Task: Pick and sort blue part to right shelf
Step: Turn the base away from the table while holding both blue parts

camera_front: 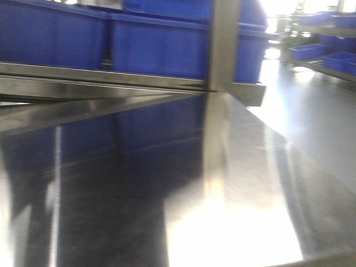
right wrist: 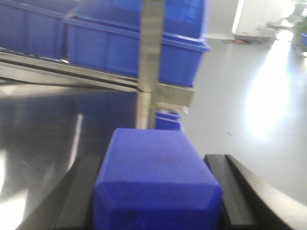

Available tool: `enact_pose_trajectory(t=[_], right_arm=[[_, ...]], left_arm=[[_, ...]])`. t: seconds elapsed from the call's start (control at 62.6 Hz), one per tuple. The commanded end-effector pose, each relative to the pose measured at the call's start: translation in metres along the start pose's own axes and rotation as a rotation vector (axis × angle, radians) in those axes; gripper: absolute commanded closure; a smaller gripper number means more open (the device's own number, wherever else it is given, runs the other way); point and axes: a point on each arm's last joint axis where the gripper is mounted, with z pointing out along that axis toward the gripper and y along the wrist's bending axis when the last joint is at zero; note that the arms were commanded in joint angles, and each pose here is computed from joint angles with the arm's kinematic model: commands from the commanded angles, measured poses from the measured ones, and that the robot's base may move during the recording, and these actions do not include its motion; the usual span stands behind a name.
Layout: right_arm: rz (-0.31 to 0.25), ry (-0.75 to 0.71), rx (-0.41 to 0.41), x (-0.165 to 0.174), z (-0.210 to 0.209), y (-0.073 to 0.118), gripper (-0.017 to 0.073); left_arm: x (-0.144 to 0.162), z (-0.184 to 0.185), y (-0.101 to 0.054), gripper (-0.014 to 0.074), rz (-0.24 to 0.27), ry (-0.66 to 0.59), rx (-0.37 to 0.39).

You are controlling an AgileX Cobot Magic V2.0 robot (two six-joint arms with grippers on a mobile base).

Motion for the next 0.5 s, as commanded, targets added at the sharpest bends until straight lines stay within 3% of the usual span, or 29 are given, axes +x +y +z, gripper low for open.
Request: enact_pose_trajectory(t=[0.0, 0.479], right_arm=[[-0.021, -0.140, -0.003, -0.0173, -0.0080, -0.0003, 0.0272], [-0.021, -0.139, -0.003, -0.0171, -0.0079, -0.0003, 0.0272]], left_arm=[[-0.0144, -0.0082, -0.0004, 0.0279, -0.013, -0.127, 0.023], [-0.0147, -0.0079, -0.0005, 0.0279, -0.013, -0.128, 0.024]])
